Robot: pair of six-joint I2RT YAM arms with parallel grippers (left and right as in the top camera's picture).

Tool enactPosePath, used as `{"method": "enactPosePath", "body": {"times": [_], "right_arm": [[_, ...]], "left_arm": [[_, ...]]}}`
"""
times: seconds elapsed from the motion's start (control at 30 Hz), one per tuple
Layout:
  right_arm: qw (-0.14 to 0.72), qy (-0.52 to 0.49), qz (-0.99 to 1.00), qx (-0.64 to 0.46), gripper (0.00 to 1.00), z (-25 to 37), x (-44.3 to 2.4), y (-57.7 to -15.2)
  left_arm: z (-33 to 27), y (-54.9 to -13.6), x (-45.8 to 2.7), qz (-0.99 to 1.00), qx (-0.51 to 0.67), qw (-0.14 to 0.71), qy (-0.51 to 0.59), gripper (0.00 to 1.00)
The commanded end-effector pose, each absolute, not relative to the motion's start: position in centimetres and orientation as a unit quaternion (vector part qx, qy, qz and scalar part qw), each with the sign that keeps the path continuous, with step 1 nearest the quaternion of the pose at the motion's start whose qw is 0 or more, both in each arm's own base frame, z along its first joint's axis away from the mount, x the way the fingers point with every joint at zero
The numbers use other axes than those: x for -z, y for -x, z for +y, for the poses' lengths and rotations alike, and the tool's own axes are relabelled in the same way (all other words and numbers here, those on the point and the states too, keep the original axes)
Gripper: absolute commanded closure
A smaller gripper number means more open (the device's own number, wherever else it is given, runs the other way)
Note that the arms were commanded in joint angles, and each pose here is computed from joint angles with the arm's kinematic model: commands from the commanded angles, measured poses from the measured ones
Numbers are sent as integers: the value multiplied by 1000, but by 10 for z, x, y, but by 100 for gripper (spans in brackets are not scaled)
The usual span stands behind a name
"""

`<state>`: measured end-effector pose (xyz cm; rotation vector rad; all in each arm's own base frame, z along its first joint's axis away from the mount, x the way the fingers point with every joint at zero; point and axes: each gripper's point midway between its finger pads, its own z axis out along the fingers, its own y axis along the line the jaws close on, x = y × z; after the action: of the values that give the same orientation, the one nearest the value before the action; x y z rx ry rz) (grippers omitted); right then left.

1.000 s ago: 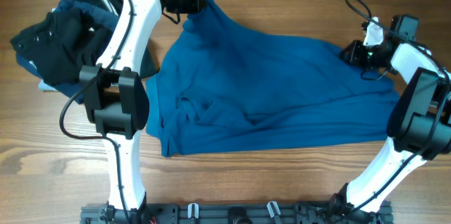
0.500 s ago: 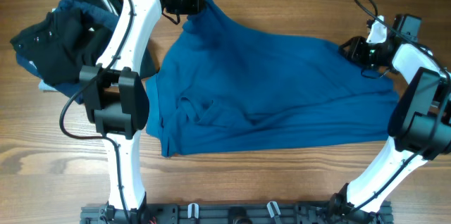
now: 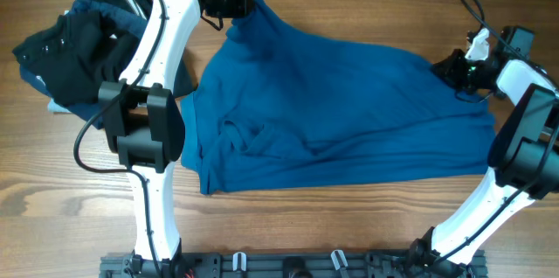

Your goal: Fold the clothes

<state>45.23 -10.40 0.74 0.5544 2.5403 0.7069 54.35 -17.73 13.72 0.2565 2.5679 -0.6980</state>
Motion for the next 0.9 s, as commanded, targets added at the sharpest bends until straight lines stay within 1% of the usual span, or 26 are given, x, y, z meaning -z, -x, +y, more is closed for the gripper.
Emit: {"method": "enactPosePath", "body": {"times": [0.0, 0.1, 0.23, 0.33, 0.47, 0.5, 0.6, 0.67, 0.7, 0.73, 0.77, 0.83, 0.87], "right_arm": [[291, -164, 901, -276, 96, -111, -70, -466], [303, -149, 902, -270, 96, -109, -93, -461], [341, -112, 899, -251, 96, -107, -131, -457], [375, -107, 897, -207, 96, -118, -159, -457], [376, -102, 902, -186, 96, -121, -164, -453], [366, -113, 908, -171, 96, -126, -159, -450], [345, -120, 914, -179, 96, -121, -152, -442], [327, -144, 917, -176, 96, -123, -146, -437], [324, -165, 917, -163, 94, -130, -142, -437], [325, -183, 916, -145, 90, -138, -139, -439], [327, -199, 914, -133, 83, -145, -136, -441], [339, -225, 905, -123, 71, -155, -133, -450], [351, -227, 900, -124, 62, -159, -130, -459]], "left_arm": [[-179, -545, -157, 929, 256, 249, -93, 96], [-179, -545, -157, 929, 256, 249, -93, 96], [-179, -545, -157, 929, 256, 249, -93, 96], [-180, -545, -157, 929, 256, 248, -94, 96], [-179, -543, -155, 931, 255, 244, -94, 96], [-178, -541, -154, 932, 254, 239, -94, 96], [-178, -538, -152, 934, 252, 234, -100, 96], [-178, -536, -151, 935, 251, 230, -102, 96], [-177, -535, -150, 935, 251, 228, -102, 96], [-177, -535, -150, 936, 250, 227, -101, 96], [-178, -534, -150, 936, 250, 226, -101, 96], [-178, -534, -150, 936, 251, 226, -102, 96], [-178, -534, -150, 936, 251, 226, -102, 96]]}}
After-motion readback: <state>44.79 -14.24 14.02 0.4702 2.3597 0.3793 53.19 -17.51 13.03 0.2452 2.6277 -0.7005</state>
